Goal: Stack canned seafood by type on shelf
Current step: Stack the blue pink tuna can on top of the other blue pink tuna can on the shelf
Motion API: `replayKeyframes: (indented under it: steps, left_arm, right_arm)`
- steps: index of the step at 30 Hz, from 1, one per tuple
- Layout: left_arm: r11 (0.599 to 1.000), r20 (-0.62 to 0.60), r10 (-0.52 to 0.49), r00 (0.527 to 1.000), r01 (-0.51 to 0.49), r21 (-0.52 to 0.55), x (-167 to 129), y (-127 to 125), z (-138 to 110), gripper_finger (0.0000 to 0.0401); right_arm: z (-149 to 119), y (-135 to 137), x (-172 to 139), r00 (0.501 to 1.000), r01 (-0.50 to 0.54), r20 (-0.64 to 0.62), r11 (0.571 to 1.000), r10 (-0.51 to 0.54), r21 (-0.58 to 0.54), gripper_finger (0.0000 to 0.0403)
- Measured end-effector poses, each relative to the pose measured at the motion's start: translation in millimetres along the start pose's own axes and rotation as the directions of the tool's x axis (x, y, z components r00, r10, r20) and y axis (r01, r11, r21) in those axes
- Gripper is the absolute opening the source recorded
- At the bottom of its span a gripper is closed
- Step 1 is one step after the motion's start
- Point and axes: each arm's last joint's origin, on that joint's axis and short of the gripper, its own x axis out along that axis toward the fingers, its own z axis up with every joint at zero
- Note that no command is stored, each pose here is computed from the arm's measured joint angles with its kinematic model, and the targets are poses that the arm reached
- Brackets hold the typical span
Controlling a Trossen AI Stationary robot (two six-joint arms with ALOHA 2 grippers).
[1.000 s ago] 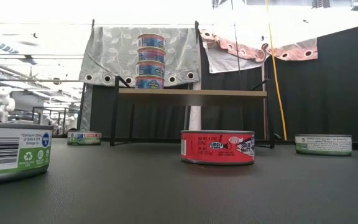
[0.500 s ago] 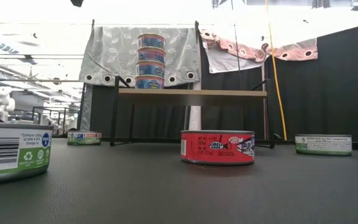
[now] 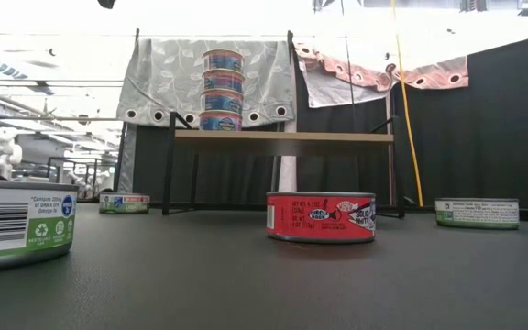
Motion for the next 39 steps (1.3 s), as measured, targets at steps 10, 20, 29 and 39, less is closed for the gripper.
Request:
replayKeyframes:
  steps: [10, 20, 29, 39]
  left_arm:
    - [1.0, 0.007, -0.002, 1.0, 0.002, -0.005, -2.1, 1.2, 1.3, 0.0308]
    - [1.0, 0.007, -0.003, 1.0, 0.003, -0.004, -2.1, 1.2, 1.4, 0.0308]
    - [1.0, -0.001, -0.003, 1.0, 0.003, 0.0, -2.2, 1.4, 0.5, 0.0308]
    - [1.0, -0.022, -0.001, 1.0, 0.002, 0.013, -2.6, 1.8, -1.7, 0.0308]
  right_arm:
    - [-22.3, -31.8, 12.0, 0.994, 0.072, 0.073, 0.993, -0.079, 0.098, 0.0183]
    - [-37.9, -19.3, 32.0, 0.987, -0.114, 0.133, 0.982, 0.095, 0.148, 0.0183]
    - [-46.0, 28.3, 55.4, 0.968, -0.247, 0.074, 0.96, 0.239, 0.129, 0.0183]
    - [-49.4, 51.8, 52.3, 0.909, -0.414, -0.001, 0.9, 0.418, 0.137, 0.0183]
